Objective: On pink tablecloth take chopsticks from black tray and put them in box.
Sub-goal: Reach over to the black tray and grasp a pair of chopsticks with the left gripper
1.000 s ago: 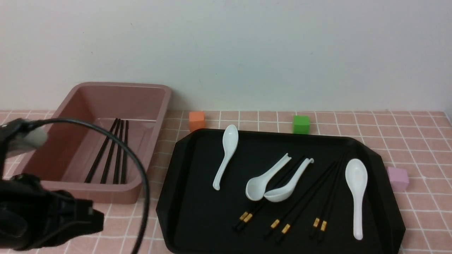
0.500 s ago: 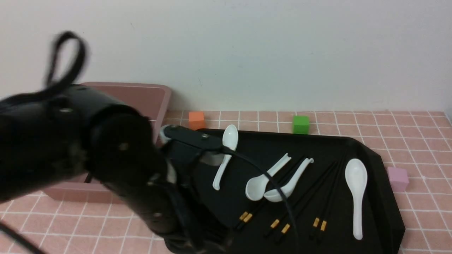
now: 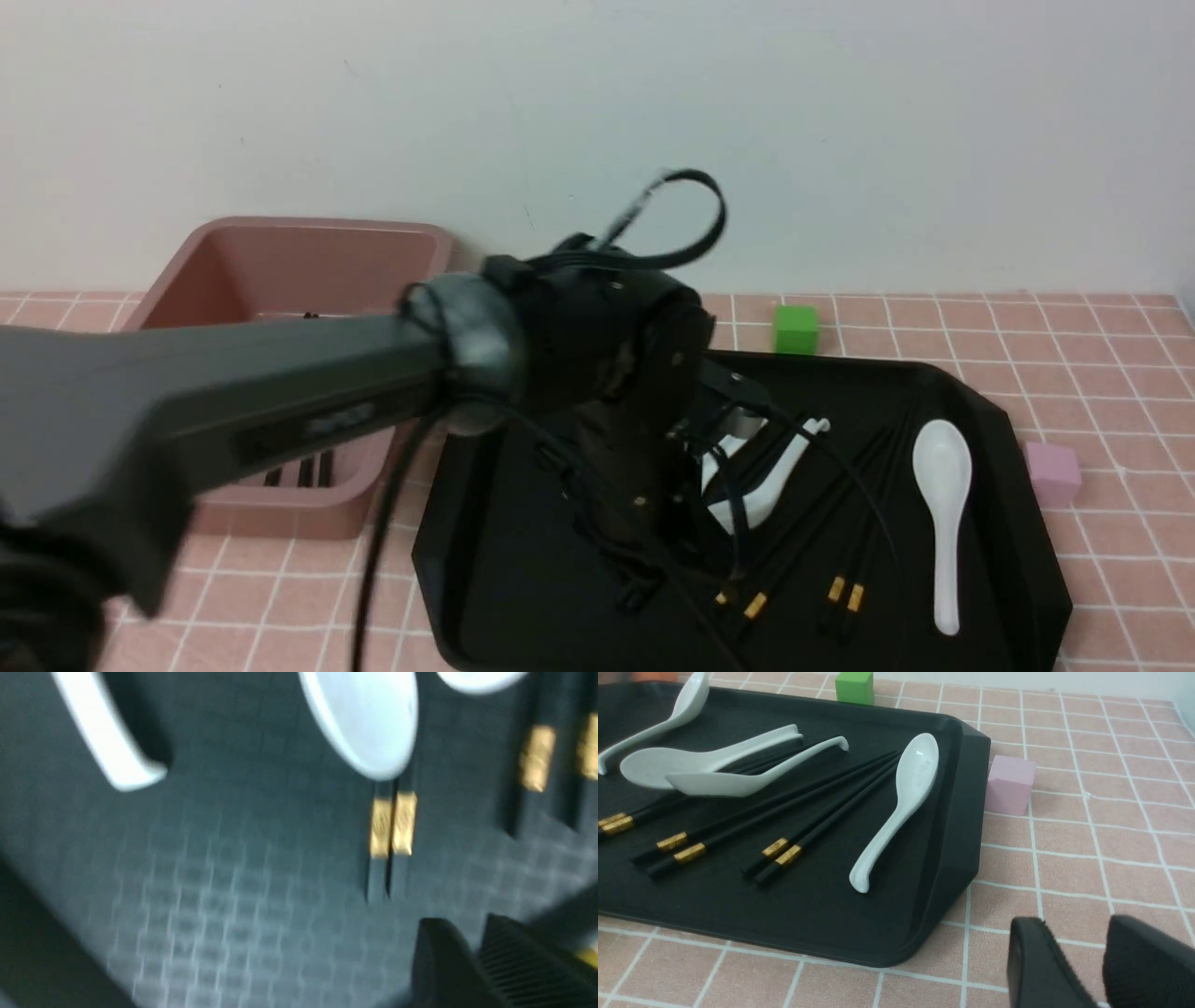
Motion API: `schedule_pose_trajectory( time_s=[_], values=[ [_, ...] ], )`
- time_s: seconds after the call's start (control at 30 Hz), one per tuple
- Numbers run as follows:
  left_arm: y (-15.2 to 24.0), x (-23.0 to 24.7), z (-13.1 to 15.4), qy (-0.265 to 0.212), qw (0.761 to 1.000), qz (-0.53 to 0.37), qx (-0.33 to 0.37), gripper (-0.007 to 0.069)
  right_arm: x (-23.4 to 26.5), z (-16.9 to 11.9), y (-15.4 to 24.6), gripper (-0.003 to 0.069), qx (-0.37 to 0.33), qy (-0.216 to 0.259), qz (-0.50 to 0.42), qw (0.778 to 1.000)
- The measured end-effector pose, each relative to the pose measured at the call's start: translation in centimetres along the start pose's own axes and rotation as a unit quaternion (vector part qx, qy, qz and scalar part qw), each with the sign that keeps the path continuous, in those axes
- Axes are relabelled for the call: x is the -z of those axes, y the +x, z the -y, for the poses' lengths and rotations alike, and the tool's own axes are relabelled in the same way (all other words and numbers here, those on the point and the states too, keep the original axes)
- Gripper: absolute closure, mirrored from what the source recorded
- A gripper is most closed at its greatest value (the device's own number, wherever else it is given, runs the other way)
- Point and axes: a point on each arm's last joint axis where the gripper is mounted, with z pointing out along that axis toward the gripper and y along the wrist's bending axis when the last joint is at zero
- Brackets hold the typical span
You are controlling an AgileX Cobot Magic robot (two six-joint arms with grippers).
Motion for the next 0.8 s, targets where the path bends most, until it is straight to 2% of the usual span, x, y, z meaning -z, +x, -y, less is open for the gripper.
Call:
schedule_pose_trajectory(
  time_s=[0.07,0.23,0.43,0.57,0.8],
  values=[
    [-0.8,-0.6,-0.2,-0.001,1.0,-0.002,0.003,0.036,0.0,0.0,0.0,0.0419,0.0,0.0,0.0,1.0],
    [-2.5,-1.9,-1.1,0.001,1.0,0.0,0.017,0.026,0.0,0.0,0.0,0.0419,0.0,0.0,0.0,1.0],
    [-3.3,-2.7,-2.2,0.004,1.0,-0.007,0.017,0.0246,0.0,0.0,0.0,0.0419,0.0,0.0,0.0,1.0],
    [-3.3,-3.1,-2.4,0.021,1.0,-0.012,-0.02,0.0246,0.0,0.0,0.0,0.0419,0.0,0.0,0.0,1.0],
    [-3.5,-3.9,-2.6,0.011,0.999,-0.006,-0.042,0.0246,0.0,0.0,0.0,0.0419,0.0,0.0,0.0,1.0]
  ],
)
